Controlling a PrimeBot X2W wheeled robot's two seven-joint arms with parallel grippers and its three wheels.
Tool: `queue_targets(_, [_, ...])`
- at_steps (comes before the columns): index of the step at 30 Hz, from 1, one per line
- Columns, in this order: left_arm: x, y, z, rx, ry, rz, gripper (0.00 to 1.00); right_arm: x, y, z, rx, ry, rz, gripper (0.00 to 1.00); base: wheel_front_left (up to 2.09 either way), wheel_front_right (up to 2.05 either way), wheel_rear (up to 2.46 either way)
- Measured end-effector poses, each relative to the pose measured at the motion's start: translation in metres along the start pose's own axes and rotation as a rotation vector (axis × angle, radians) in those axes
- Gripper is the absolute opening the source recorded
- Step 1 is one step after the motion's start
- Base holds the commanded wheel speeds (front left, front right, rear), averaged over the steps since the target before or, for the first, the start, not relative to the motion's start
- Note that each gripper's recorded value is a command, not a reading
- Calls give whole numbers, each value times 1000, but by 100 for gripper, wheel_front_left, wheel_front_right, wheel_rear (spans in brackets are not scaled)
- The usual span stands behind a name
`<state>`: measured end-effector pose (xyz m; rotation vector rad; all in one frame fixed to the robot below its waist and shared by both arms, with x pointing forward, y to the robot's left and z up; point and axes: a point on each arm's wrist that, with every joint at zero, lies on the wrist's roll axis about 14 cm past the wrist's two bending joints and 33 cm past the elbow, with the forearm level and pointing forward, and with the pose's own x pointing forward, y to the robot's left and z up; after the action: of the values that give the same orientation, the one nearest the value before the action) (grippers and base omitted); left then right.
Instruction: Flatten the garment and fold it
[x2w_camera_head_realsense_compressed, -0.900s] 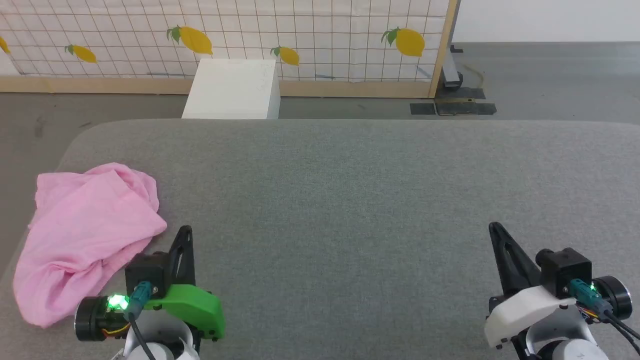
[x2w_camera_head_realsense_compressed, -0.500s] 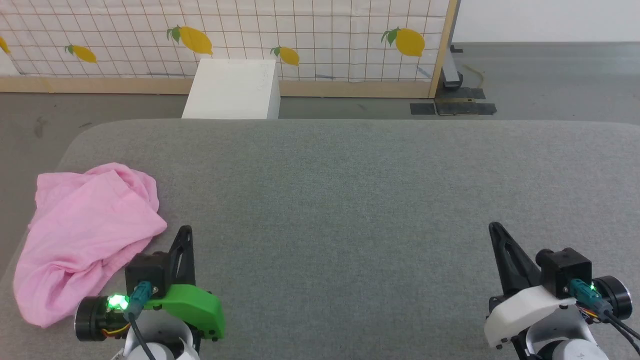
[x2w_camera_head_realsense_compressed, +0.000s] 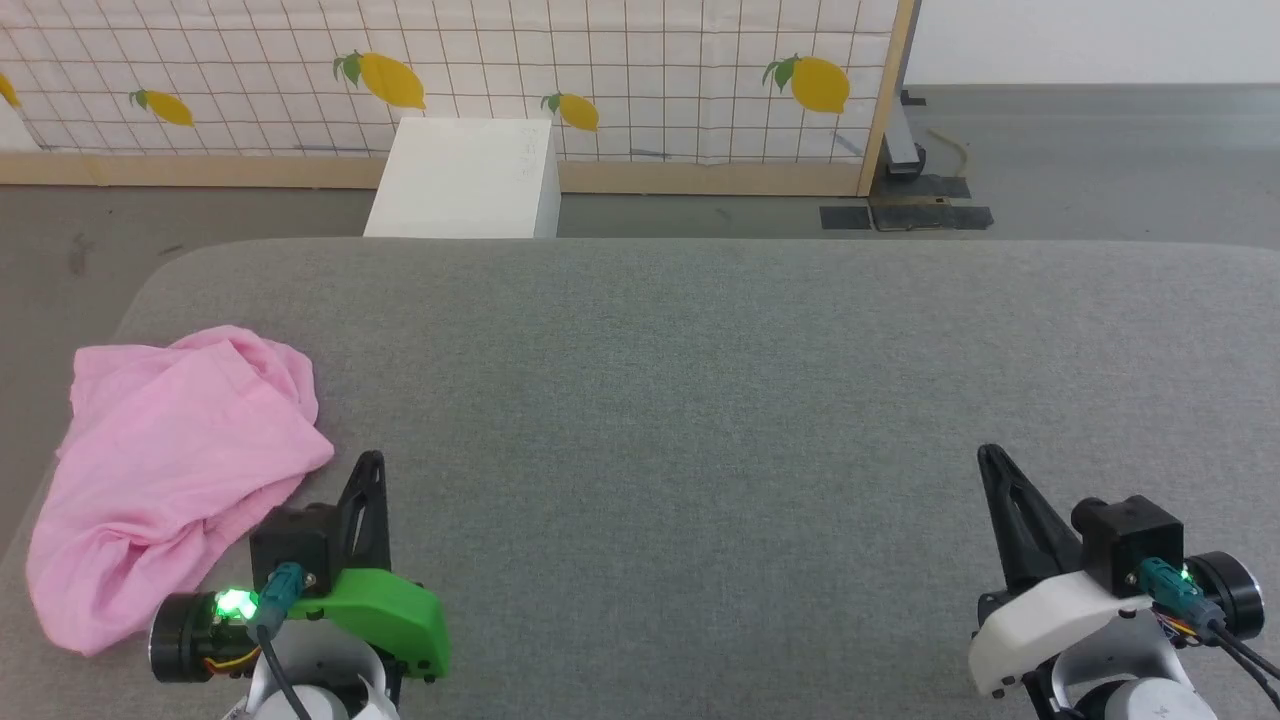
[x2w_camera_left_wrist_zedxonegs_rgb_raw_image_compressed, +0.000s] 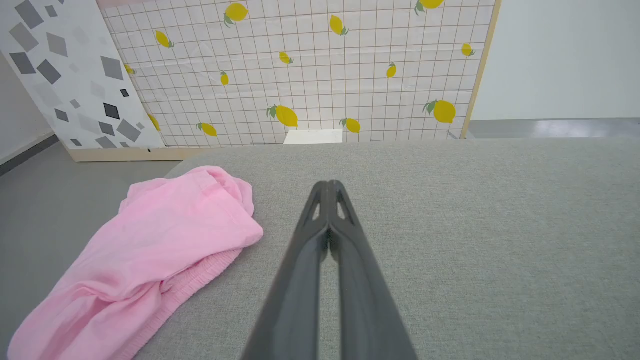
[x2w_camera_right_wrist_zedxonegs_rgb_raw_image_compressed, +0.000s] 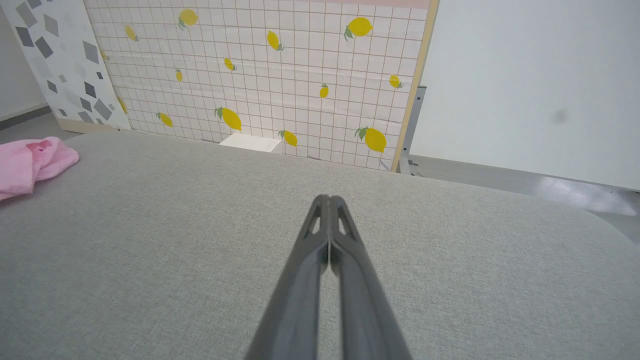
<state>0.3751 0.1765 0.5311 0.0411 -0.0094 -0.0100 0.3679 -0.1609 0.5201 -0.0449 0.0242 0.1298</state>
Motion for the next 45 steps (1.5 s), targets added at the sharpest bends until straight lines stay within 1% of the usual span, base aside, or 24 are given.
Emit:
queue_targets(3, [0,0,0,0,0,0,0,0,0,0,0,0,0,0,0,0,0])
queue_targets(4, [0,0,0,-1,0,-1,100,0,0,0,0,0,0,100,0,0,0])
queue_targets(16, [-1,-4,-4,-12,6,-11,100,1,0,-1,1,0,0,100,0,0,0])
queue_targets(24, [-4,0,-7,-22,6,8,100,5,5,-1,2,-6,18,100,0,0,0])
queue_targets(33, [-10,14,-8,-30,-1,59,100,13,18,0,3,-19,60,100,0,0,0])
queue_targets(45, [-28,42,-11,-33,-6,154,100,26,47,0,5,-25,147,100,0,0,0])
